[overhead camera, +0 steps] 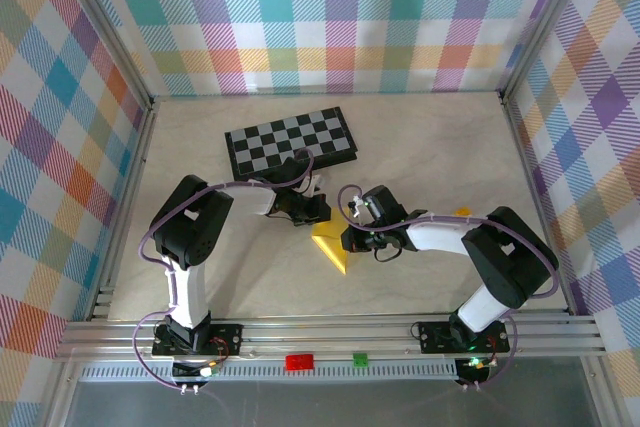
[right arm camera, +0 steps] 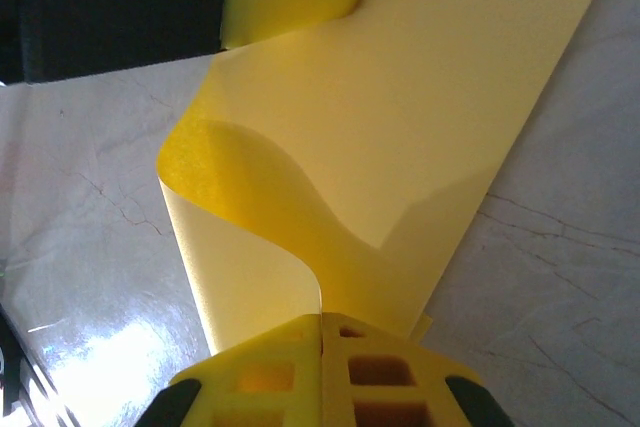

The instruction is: Fold a paper plane with a square sheet of paper (pick it up from the middle)

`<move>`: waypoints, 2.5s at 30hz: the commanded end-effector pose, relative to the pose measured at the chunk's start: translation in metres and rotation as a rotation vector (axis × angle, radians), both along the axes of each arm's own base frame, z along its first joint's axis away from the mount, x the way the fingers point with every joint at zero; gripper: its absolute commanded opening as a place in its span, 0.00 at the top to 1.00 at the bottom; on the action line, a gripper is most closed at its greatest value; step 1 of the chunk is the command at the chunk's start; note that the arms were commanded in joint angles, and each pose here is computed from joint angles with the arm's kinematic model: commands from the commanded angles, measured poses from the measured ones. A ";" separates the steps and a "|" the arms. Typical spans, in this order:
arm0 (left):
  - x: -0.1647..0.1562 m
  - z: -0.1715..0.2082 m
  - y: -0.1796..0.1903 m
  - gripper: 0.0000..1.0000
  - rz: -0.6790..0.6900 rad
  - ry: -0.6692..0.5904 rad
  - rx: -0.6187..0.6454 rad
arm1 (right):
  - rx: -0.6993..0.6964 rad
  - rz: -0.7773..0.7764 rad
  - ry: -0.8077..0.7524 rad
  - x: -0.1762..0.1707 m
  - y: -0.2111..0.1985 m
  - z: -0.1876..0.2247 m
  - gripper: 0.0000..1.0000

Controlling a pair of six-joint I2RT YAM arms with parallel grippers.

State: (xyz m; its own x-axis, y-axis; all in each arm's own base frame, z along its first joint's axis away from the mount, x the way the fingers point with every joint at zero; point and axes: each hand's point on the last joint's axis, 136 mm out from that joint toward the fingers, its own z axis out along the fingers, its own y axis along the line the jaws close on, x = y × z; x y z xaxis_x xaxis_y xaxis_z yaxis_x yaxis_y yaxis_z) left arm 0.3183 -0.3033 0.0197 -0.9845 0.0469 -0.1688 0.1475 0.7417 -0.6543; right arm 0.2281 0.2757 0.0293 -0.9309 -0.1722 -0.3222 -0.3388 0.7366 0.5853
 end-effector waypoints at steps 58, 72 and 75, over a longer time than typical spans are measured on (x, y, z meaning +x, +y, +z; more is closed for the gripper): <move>-0.003 0.002 0.017 0.94 0.004 0.023 0.095 | -0.052 -0.042 0.051 0.001 -0.007 -0.025 0.97; 0.014 0.028 0.013 0.83 0.028 -0.057 0.077 | -0.006 -0.021 0.032 0.003 0.002 -0.013 0.97; 0.013 0.031 0.014 0.82 0.042 -0.068 0.071 | -0.002 -0.017 0.030 0.003 0.003 -0.011 0.97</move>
